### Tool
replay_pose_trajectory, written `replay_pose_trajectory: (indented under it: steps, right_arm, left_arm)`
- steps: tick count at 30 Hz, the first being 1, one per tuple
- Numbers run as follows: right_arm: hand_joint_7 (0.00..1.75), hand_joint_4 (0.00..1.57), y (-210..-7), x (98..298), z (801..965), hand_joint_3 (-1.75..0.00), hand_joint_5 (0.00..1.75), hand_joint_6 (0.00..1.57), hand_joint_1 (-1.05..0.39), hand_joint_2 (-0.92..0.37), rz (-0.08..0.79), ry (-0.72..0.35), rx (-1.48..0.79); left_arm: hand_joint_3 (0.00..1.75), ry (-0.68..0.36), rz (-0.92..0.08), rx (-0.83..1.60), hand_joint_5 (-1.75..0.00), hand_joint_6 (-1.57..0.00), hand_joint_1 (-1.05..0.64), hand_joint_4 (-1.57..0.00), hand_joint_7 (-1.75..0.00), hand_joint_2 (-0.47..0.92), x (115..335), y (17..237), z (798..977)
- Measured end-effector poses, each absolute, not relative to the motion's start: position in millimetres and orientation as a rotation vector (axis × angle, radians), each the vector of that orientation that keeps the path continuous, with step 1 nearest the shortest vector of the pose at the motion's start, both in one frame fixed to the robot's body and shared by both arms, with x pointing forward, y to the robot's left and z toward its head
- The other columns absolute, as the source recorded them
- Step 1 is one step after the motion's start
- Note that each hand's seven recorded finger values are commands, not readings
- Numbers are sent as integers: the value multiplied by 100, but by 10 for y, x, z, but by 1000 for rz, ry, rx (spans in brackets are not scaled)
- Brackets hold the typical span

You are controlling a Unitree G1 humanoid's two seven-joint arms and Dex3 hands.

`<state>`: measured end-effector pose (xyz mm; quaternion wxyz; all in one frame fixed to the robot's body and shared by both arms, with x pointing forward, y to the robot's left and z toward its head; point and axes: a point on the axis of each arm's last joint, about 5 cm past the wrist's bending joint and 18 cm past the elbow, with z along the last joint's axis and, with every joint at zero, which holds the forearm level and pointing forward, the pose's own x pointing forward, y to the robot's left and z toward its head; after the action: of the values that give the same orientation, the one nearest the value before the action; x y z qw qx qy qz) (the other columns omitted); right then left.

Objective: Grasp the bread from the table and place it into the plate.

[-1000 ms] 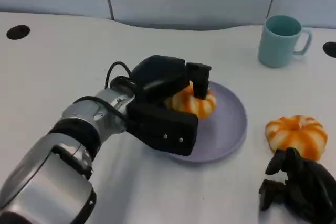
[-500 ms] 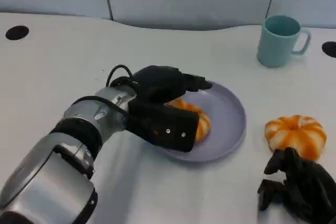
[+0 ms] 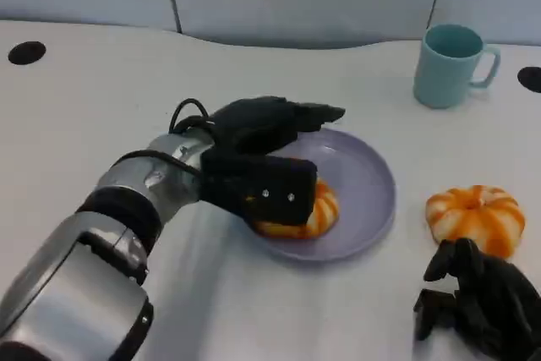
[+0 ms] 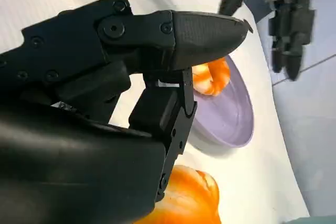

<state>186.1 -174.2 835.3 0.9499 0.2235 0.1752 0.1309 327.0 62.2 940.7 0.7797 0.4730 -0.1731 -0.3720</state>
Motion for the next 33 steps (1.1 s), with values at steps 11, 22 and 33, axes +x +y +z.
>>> replay_pose_trajectory:
  steps: [11, 22, 33]
  right_arm:
    - [113, 130, -1765, 1877, 8333, -48, 117, 114, -44, -92, 290, 346, 450]
    - [110, 131, -1741, 1894, 8342, -51, 116, 116, -44, -92, 271, 351, 446]
    - [109, 129, -1750, 1897, 8341, -52, 117, 117, -43, -92, 283, 354, 446]
  left_arm:
    - [31, -270, -720, 614, -49, -31, -72, -12, -5, 92, 3154, 988, 9151]
    - [26, -209, -506, -113, -55, -66, -56, -58, -8, 92, 2851, 1340, 8770]
    - [32, 44, -381, -591, -145, -61, -63, -59, -93, 92, 2230, 1474, 8442]
